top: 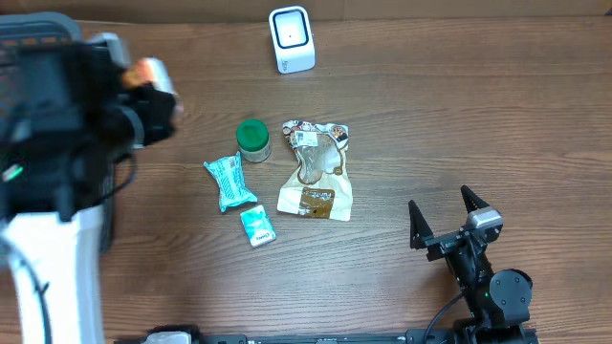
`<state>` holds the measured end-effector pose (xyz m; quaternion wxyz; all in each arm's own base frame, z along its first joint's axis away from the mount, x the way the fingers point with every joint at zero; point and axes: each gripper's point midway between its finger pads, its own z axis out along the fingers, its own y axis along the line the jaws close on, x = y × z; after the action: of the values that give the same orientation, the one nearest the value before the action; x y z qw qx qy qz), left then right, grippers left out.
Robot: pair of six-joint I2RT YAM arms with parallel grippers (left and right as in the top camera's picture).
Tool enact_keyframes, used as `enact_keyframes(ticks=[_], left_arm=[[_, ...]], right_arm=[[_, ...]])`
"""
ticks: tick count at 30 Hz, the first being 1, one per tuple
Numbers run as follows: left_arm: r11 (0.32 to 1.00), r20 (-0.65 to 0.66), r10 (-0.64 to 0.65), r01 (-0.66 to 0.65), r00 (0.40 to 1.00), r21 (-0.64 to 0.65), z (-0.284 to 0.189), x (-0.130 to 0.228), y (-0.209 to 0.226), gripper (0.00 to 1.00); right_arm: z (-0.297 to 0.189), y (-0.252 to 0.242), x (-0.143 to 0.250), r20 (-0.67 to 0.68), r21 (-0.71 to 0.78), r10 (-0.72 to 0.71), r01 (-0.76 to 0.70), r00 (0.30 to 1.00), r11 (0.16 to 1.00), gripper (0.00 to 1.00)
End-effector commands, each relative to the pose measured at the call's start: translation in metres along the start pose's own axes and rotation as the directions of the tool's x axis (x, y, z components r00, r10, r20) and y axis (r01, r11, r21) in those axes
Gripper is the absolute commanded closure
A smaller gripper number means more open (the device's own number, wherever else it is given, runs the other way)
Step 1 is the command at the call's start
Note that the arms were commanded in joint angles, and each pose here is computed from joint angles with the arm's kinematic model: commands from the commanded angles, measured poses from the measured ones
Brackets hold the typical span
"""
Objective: Scan the item barcode
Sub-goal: 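Carry the orange packet toward the scanner and release it on the table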
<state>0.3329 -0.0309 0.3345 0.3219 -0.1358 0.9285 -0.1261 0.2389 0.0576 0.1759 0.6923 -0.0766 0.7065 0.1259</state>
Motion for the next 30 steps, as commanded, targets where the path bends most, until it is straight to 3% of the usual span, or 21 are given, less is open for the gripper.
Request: enact_keyframes(ticks=[1, 8, 17, 19, 22, 24, 30], left_arm=[[0.986, -0.149, 0.072, -0.093, 0.986, -0.140, 0.055, 0.029, 0.011, 0.96], [0.968, -0.451, 0.058, -0.161, 0.891, -0.195, 0.146, 0.108, 0.006, 0.96], [0.948, -0.589, 0.090, -0.250, 0.803, -0.195, 0.192, 0.156, -0.005, 0.94], [0.947, -0.593, 0.097, -0.256, 0.800, -0.192, 0.192, 0.158, -0.007, 0.84], [0.947, -0.593, 0.099, -0.258, 0.799, -0.190, 0.192, 0.158, -0.007, 0.44], [0.947, -0.593, 0.095, -0.255, 0.799, -0.193, 0.192, 0.158, -0.007, 0.29], [0.953, -0.565, 0.089, -0.234, 0.821, -0.190, 0.184, 0.147, -0.014, 0.28]], right_arm=[[0.000, -0.001, 0.002, 0.003, 0.005, -0.002, 0.002, 1.000, 1.000, 0.00], [0.000, -0.001, 0.002, 0.003, 0.005, -0.002, 0.002, 1.000, 1.000, 0.00], [0.000, -0.001, 0.002, 0.003, 0.005, -0.002, 0.002, 1.000, 1.000, 0.00], [0.000, -0.001, 0.002, 0.003, 0.005, -0.002, 0.002, 1.000, 1.000, 0.00], [0.000, -0.001, 0.002, 0.003, 0.005, -0.002, 0.002, 1.000, 1.000, 0.00], [0.000, -0.001, 0.002, 0.003, 0.005, -0.002, 0.002, 1.000, 1.000, 0.00], [0.000, -0.001, 0.002, 0.003, 0.005, -0.002, 0.002, 1.000, 1.000, 0.00]])
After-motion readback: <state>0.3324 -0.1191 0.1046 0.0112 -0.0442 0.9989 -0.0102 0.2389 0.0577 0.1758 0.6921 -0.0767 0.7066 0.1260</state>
